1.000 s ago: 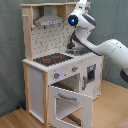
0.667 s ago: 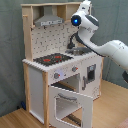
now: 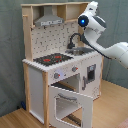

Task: Play with the kitchen

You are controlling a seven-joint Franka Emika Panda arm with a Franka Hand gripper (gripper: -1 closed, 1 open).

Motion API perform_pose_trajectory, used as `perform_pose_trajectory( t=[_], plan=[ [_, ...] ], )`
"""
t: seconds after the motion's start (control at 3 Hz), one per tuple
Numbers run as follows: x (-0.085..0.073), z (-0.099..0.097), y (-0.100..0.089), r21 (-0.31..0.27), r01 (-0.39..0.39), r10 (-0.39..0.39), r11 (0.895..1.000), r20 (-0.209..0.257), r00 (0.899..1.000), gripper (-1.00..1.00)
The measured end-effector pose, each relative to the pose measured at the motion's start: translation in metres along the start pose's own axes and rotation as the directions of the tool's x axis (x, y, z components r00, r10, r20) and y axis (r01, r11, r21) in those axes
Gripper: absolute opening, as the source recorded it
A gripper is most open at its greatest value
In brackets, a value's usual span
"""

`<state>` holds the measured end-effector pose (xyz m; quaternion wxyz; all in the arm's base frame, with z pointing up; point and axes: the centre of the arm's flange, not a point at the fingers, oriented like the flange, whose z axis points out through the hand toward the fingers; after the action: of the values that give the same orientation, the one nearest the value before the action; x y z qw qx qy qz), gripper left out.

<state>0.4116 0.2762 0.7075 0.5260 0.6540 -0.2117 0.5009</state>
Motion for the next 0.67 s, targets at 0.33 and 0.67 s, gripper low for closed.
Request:
perform_pose_trajectory(
  t=[0.33,0.67],
  plan=[
    [-0.014,0.008,0.021,-0.007,-0.017,0.017,1.000,0.030,0.999,-1.00],
    [-0.027,0.016,0.050,-0.024,-0.044,0.046,0.999,0.056,0.997,-1.00]
  ],
)
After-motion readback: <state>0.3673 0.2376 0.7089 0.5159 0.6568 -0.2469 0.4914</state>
